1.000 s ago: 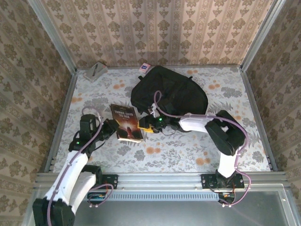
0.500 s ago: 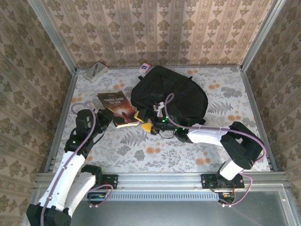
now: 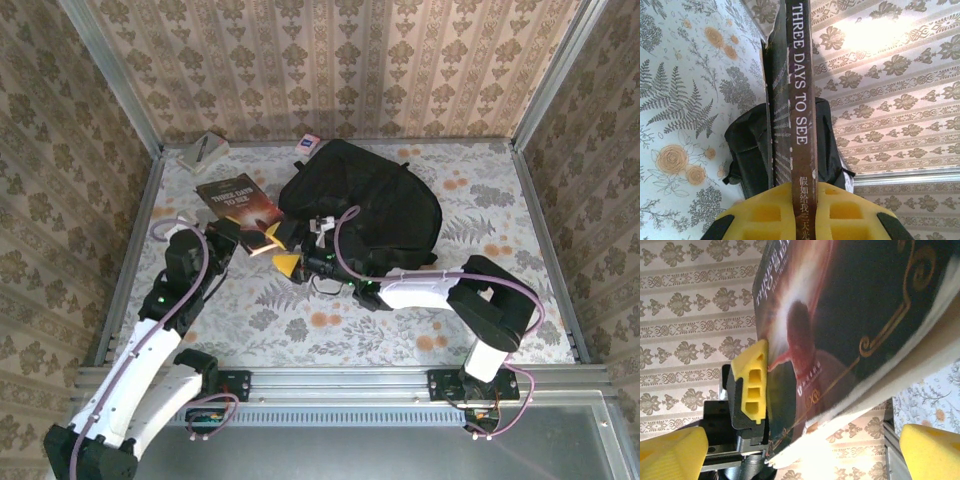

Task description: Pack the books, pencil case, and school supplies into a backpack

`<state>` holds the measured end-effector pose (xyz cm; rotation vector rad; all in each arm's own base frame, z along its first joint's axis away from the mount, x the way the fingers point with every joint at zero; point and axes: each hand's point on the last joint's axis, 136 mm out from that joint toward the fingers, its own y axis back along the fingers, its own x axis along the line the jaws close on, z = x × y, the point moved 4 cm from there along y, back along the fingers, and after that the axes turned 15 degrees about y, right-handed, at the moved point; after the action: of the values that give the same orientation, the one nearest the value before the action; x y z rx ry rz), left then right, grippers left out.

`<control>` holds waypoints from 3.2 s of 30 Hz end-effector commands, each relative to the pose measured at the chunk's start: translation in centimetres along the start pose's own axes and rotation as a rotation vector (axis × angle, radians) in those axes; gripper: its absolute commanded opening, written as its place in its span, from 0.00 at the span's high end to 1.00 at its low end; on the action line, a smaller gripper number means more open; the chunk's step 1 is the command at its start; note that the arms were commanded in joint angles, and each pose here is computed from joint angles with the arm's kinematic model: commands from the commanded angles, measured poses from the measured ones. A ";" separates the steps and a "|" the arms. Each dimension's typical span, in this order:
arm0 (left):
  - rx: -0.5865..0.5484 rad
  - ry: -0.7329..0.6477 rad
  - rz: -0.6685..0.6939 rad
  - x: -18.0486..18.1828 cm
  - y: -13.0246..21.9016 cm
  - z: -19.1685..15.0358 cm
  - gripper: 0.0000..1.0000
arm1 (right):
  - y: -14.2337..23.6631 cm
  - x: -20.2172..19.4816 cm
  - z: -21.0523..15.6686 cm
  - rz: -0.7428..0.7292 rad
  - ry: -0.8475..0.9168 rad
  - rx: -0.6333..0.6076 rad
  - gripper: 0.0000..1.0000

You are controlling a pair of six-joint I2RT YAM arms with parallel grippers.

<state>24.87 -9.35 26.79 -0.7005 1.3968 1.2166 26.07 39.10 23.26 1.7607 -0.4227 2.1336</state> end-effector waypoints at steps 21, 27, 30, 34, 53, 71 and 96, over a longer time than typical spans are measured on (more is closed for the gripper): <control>-0.028 0.093 -0.127 -2.0 1.4 -1.5 1.00 | -1.2 3.3 7.7 0.084 0.130 -0.300 0.55; -0.026 0.066 -0.112 -1.9 1.2 -2.2 1.00 | -0.9 2.7 7.9 0.038 0.168 -0.306 0.87; -0.013 0.017 -0.088 -1.8 0.9 -2.6 0.97 | -0.2 2.4 8.5 -0.011 0.203 -0.315 1.00; -0.017 -0.074 -0.046 -1.3 1.2 -2.5 0.43 | 1.3 2.7 9.4 -0.013 0.262 -0.298 1.00; 0.363 -0.139 -0.114 0.3 -1.6 -2.4 0.06 | 8.7 3.8 8.5 0.185 0.381 0.064 1.00; 0.477 -0.116 -0.297 -2.1 -1.7 -4.5 0.97 | 11.0 2.9 9.3 0.092 0.378 0.007 1.00; 0.407 -0.402 -0.130 -3.0 -3.2 -4.7 0.44 | 17.2 1.9 11.4 -0.291 0.507 -0.202 1.00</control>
<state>26.49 -15.03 26.37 -0.3358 1.3336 0.8279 28.08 22.25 26.32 1.2476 -0.2799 2.2568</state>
